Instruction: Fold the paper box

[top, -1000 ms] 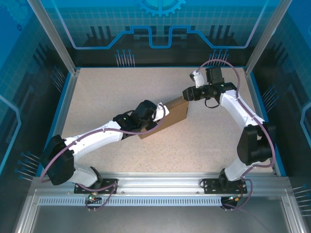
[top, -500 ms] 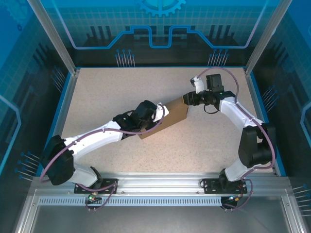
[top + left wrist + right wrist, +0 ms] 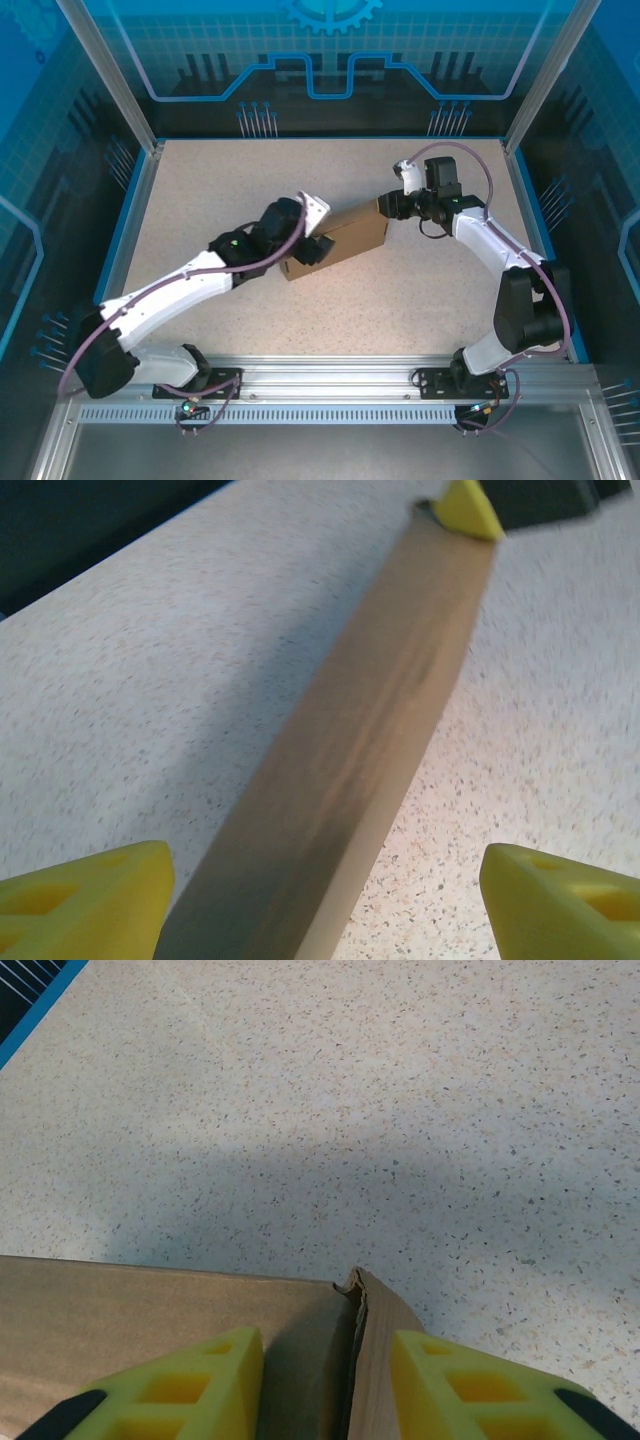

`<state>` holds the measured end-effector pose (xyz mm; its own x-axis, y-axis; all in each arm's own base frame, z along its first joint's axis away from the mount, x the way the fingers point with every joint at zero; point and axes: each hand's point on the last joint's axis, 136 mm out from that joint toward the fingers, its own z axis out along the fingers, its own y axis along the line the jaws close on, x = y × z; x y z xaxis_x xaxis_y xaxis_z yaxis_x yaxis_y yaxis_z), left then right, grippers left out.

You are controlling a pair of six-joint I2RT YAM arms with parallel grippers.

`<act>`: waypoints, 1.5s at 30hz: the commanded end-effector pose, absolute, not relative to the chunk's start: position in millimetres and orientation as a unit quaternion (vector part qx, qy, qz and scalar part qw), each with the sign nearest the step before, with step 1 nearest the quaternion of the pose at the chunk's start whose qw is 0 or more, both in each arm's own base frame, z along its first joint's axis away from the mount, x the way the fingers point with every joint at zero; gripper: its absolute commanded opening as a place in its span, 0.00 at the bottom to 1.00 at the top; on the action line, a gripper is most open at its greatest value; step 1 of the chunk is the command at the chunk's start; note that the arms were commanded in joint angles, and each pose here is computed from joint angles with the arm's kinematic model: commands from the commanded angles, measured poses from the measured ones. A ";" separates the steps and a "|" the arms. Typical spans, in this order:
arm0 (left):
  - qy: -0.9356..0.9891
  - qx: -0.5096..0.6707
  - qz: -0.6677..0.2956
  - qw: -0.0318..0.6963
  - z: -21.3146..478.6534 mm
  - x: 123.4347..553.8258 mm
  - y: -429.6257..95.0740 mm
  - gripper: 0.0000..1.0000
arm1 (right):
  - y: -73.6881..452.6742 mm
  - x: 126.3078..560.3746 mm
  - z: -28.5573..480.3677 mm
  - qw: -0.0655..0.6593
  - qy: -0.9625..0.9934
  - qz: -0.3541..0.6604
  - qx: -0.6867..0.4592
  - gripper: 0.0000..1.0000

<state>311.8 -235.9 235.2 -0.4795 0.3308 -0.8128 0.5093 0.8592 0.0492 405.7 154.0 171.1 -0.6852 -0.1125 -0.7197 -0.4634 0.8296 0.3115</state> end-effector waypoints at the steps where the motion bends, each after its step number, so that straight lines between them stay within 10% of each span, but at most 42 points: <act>1: 0.884 0.091 -0.177 0.423 240.8 304.2 -195.2 0.82 | 141.2 378.3 125.7 0.284 0.925 0.205 -0.144 0.38; 16: 0.870 -0.121 -0.350 0.325 196.6 308.6 -161.7 0.83 | 147.9 378.7 132.3 0.288 0.923 0.197 -0.160 0.38; 34: 0.889 -0.170 -0.320 0.280 110.2 298.7 -150.9 0.40 | 147.4 376.7 135.4 0.289 0.922 0.198 -0.162 0.39; 45: 0.898 -0.151 -0.281 0.303 107.4 309.5 -139.0 0.31 | 146.0 378.2 188.8 0.330 0.896 0.260 -0.147 0.48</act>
